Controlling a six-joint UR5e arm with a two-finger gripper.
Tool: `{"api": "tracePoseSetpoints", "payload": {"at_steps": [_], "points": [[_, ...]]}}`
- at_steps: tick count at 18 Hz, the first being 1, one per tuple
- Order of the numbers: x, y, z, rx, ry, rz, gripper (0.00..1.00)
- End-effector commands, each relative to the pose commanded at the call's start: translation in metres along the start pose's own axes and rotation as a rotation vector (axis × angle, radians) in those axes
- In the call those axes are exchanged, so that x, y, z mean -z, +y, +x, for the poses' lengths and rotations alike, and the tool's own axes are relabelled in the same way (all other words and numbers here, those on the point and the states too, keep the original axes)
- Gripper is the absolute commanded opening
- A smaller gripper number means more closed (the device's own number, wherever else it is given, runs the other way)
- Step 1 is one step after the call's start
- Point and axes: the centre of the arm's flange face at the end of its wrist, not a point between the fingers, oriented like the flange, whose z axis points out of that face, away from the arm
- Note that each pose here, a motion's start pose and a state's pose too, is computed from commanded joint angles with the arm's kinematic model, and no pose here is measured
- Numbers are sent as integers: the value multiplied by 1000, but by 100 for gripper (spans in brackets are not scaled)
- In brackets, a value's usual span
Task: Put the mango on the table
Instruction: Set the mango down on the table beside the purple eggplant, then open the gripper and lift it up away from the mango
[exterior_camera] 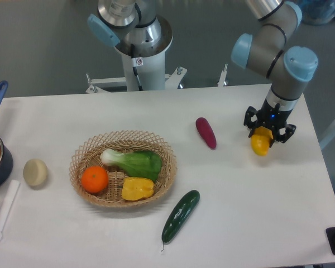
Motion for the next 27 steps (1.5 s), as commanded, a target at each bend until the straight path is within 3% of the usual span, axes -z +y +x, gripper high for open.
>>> {"api": "tracePoseSetpoints", "payload": {"at_steps": [16, 20, 25, 27], "points": [[-11, -9, 5, -12, 20, 1, 69], [-6, -10, 0, -15, 7, 2, 99], [-2, -11, -2, -16, -3, 2, 100], [18, -17, -8, -23, -42, 8, 100]]}}
